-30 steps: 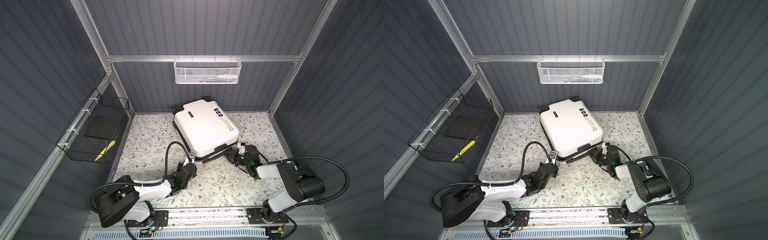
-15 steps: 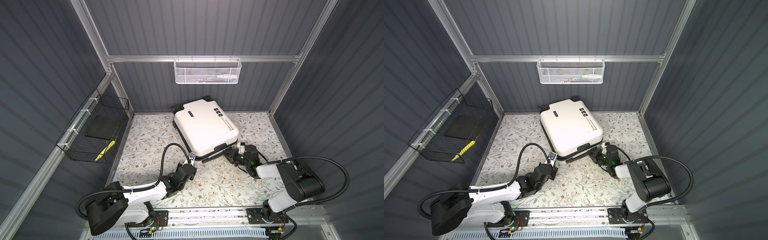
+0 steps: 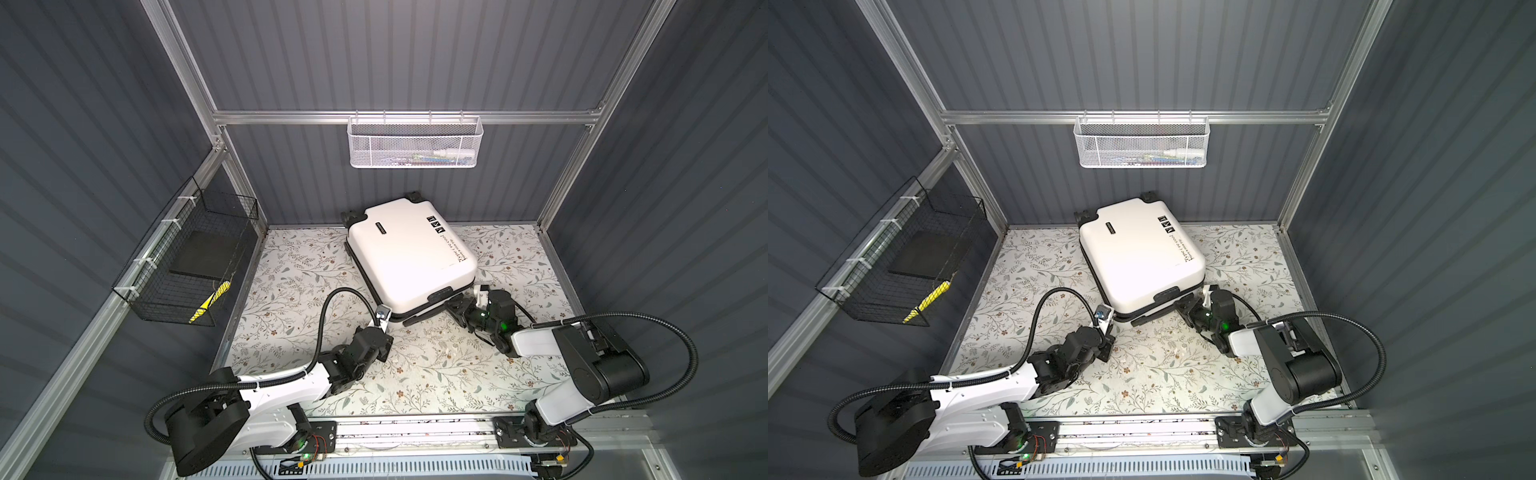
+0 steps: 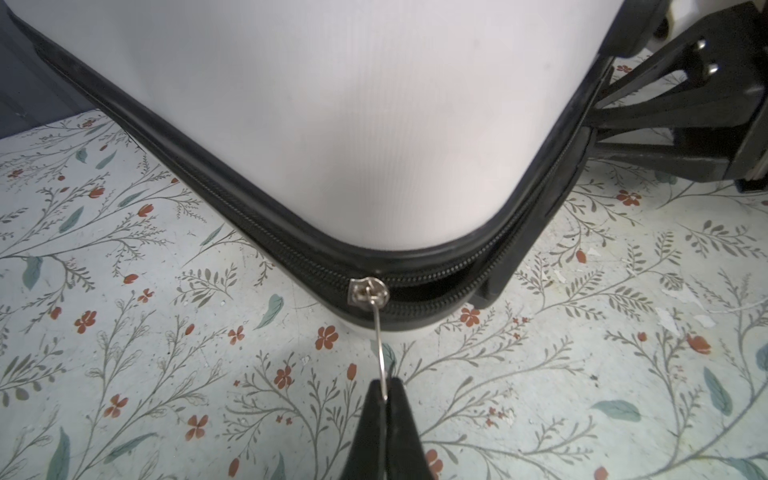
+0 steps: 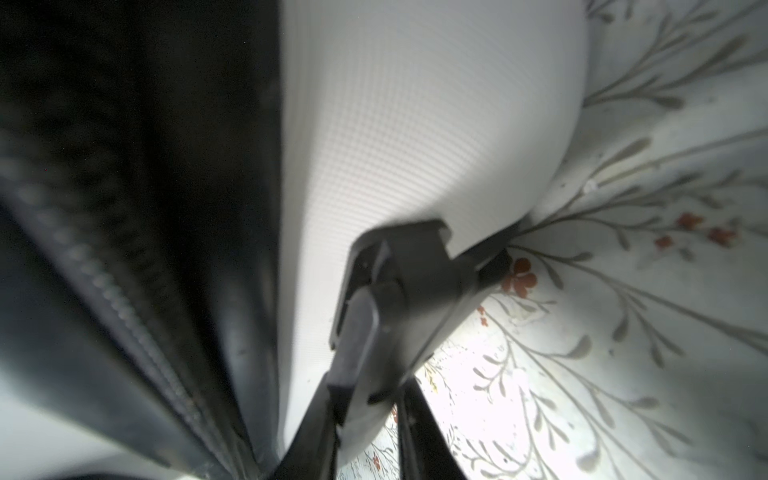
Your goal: Pack the luggage
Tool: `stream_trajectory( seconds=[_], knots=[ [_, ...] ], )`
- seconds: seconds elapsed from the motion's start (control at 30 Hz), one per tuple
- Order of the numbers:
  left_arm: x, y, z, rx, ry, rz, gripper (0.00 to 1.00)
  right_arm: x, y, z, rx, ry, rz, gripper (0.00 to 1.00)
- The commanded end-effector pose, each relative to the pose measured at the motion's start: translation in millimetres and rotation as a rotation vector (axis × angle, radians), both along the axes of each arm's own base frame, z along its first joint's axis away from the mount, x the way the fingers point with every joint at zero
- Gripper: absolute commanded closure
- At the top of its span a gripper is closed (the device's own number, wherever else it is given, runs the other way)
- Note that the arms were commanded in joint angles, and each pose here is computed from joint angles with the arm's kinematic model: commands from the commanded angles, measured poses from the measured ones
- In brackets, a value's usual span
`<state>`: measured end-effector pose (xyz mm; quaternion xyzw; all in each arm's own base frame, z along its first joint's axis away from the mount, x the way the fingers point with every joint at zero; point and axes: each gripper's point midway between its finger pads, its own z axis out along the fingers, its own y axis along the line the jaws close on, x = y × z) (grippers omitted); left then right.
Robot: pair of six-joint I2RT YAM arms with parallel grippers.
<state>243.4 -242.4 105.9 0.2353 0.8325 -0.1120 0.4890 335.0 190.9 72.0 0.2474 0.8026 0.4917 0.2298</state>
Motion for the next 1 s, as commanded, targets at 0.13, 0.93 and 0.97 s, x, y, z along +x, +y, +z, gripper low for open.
stream_trajectory(
  seconds=[0.13, 0.93, 0.97],
  knots=[
    [-19.1, -31.9, 25.4, -0.192, 0.033, -0.140, 1.00, -10.8, 24.6, -0.4, -0.027, -0.012, 0.093, 1.00],
    [-34.4, -59.5, 42.8, -0.286, 0.066, -0.243, 1.00, -18.9, 50.9, 1.2, -0.047, -0.017, 0.143, 1.00],
    [-35.3, -61.2, 44.8, -0.286, 0.062, -0.248, 1.00, -18.9, 51.0, 0.7, -0.048, -0.015, 0.142, 1.00]
  ],
)
